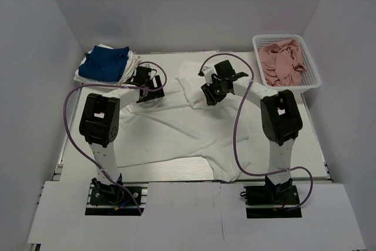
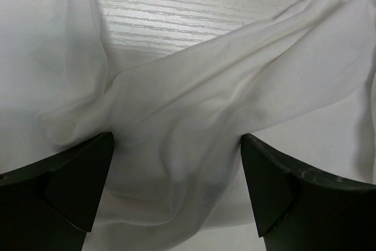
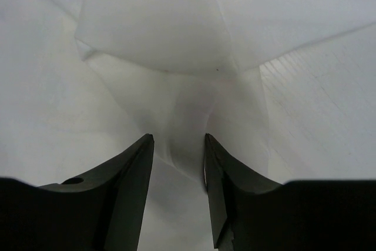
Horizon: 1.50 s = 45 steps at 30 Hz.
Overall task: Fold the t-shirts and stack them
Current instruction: Flatten out the tshirt
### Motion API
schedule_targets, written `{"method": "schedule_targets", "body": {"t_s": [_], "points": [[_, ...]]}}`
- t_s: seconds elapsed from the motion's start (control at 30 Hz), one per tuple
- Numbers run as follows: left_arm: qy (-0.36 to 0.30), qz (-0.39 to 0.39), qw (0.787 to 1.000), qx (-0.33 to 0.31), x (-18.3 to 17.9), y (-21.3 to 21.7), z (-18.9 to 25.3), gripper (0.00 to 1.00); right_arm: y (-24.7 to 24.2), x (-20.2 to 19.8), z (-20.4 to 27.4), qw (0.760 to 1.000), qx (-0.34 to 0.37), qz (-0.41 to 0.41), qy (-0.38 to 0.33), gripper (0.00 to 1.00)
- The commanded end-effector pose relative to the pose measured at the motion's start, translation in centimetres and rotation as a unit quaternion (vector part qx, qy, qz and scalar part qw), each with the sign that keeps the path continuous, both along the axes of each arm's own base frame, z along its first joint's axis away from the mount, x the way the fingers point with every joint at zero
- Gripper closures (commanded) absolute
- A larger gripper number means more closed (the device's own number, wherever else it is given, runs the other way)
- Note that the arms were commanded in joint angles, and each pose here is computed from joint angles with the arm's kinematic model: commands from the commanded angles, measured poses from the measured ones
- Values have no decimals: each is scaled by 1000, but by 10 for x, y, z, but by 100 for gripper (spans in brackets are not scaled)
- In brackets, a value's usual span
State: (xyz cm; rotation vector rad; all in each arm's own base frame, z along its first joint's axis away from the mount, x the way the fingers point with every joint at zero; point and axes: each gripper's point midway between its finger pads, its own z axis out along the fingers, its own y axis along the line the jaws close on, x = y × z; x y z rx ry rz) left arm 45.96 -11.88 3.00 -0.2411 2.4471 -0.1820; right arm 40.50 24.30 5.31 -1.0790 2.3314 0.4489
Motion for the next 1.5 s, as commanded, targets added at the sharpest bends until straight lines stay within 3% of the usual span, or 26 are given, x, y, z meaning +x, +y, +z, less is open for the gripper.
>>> {"method": "schedule_targets", "body": {"t_s": [0.0, 0.13, 0.17, 0.2, 0.23, 0.27, 0.37, 0.43, 0.5, 0.63, 0.73, 0.87, 0.93, 1.0, 1.17, 1.37, 1.47], "points": [[41, 13, 999, 26, -19, 16, -17, 0, -19, -1, 12, 999, -24, -36, -12, 54], [41, 13, 999, 26, -19, 16, -17, 0, -22, -3, 11, 999, -20, -42, -12, 57], [41, 13, 999, 26, -19, 16, -17, 0, -20, -3, 11, 999, -16, -44, -14, 62], [41, 13, 999, 26, -19, 16, -17, 0, -18, 0, 17, 999, -9, -48, -22, 77], [41, 13, 999, 26, -19, 16, -17, 0, -14, 8, 21, 997, 11, -58, -42, 85], [41, 13, 999, 26, -19, 16, -17, 0, -12, 12, 31, 996, 28, -69, -54, 89], [42, 10, 999, 22, -19, 15, -17, 0, -2, 21, 48, 991, 68, -85, -78, 92], [42, 10, 999, 22, -19, 15, -17, 0, -5, 32, 54, 986, 76, -117, -90, 99], [42, 10, 999, 22, -19, 15, -17, 0, -20, 47, 55, 978, 57, -165, -113, 100], [41, 13, 999, 26, -19, 16, -17, 0, -63, 70, 50, 947, 24, -292, -128, 100], [51, 13, 998, 28, -19, 17, -23, 0, -119, 81, 44, 900, -39, -410, -141, 100], [50, 16, 998, 33, -17, 18, -24, 0, -182, 67, 31, 824, -69, -555, -93, 100], [50, 16, 998, 33, -17, 18, -24, 0, -193, 66, 28, 818, -81, -563, -87, 100], [47, 12, 998, 26, -14, 15, -21, 0, -194, 70, 23, 826, -89, -550, -82, 100], [44, -3, 999, 21, -14, 7, -20, 0, -166, 89, 30, 866, -49, -490, -87, 52], [39, -19, 999, 4, -14, -5, -15, 0, -137, 104, 78, 894, 18, -424, -144, 37], [35, -22, 999, -1, -14, -6, -11, 0, -115, 108, 89, 911, 57, -382, -146, 34]]}}
